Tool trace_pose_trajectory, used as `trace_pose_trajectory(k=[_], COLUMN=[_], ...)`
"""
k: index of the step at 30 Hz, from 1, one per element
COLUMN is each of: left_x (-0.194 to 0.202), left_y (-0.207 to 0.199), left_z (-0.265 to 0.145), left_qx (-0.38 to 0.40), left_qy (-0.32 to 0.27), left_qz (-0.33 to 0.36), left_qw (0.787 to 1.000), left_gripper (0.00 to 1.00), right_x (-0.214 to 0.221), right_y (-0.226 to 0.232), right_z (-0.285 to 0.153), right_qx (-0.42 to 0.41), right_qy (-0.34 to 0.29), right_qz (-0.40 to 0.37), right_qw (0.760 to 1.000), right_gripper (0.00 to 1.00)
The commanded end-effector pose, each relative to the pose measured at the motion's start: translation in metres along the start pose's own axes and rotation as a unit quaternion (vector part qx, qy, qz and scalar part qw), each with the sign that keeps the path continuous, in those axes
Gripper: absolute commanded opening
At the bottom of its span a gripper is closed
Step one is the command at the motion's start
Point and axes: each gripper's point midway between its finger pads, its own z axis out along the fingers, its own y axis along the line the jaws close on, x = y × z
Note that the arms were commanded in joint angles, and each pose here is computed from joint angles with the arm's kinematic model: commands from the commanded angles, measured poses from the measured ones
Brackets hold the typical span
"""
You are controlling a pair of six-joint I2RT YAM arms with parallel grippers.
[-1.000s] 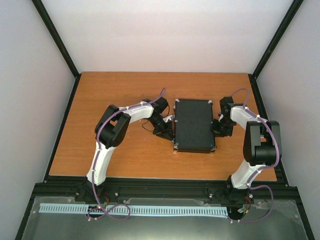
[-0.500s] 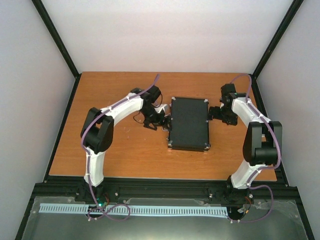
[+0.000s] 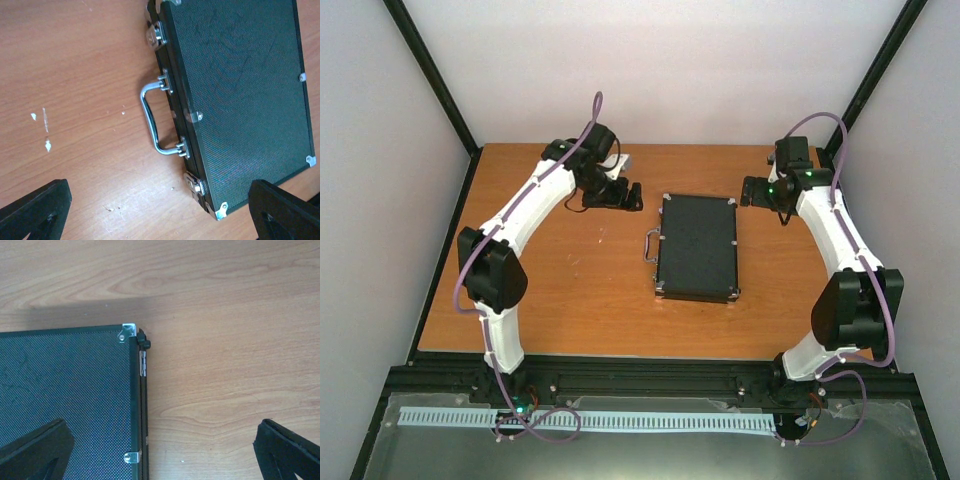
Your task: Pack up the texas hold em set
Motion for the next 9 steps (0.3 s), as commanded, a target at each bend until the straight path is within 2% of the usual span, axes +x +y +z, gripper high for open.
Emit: trace_pose_trajectory(k=[1,9], left_x=[-0.022,-0.041], left_y=[0.013,0.011], left_z=[-0.016,-0.037], left_qx=[-0.057,-0.07], left_qy=[-0.047,-0.096], left_qz=[-0.014,-0.014], left_qw=[0.997,0.993], left_gripper=[1.0,1.0], right_x=[-0.022,-0.028], right_y=[0.006,0.009], right_z=[-0.01,-0.019], right_qx=[-0.001,-0.006], right_qy=[-0.031,-0.052], right_qz=[-0.01,-0.021], right_qw=[0.999,0.998], right_gripper=[1.0,1.0])
